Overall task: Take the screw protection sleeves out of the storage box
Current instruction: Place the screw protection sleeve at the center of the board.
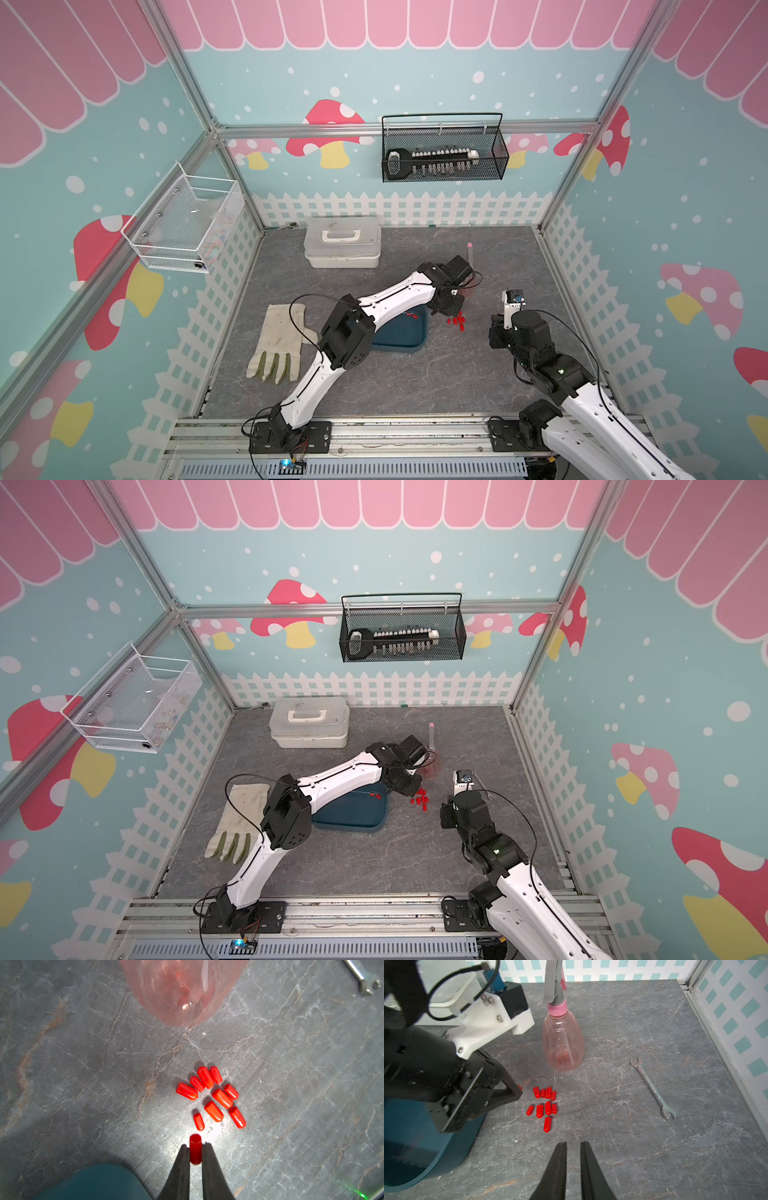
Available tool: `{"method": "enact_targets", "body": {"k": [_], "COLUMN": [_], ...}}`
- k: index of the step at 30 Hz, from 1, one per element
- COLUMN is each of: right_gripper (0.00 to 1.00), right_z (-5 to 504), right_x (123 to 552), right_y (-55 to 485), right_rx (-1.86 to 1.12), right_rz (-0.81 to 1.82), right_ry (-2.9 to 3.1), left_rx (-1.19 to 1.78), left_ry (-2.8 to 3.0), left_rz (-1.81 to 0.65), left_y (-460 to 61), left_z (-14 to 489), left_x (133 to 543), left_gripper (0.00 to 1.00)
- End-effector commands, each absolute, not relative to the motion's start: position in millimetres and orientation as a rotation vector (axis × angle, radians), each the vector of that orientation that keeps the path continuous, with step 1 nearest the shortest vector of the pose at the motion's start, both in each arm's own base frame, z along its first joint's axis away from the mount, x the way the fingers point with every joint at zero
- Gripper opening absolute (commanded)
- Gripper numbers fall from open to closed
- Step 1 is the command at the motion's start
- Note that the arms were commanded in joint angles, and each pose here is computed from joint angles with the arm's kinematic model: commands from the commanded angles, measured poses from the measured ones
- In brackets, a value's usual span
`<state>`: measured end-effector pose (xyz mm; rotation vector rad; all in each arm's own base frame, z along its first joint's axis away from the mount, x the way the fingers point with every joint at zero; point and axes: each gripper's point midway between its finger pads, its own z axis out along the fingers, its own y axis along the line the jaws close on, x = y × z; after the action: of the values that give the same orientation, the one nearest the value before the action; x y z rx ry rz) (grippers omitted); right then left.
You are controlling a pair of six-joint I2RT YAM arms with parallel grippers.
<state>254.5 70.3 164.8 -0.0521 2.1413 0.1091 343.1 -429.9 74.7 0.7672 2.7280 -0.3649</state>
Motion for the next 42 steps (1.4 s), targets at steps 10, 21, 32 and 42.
{"method": "enact_targets", "body": {"k": [10,21,32,42], "right_gripper": [0.18,0.18,0.18,0.18], "right_z": [160,160,158,157], "right_x": [256,258,259,260], "right_y": [71,73,74,75], "right_rx": [-0.05,-0.054,-0.058,-0.065], "right_rz": [0.123,0.128,0.13,0.137], "right_ry": [2.149,2.154,2.16,2.163], "left_rx": [0.703,0.702,0.675,0.677], "left_ry": [2.768,2.807,2.84,2.841], "left_rz": [-0.274,-0.284,-0.283,-0.299], "left_y": [-426,-429,-425,-428], "left_z": [57,40,30,30], "left_x": [352,356,359,359], "left_gripper": [0.15,0.15,0.15,0.19]}}
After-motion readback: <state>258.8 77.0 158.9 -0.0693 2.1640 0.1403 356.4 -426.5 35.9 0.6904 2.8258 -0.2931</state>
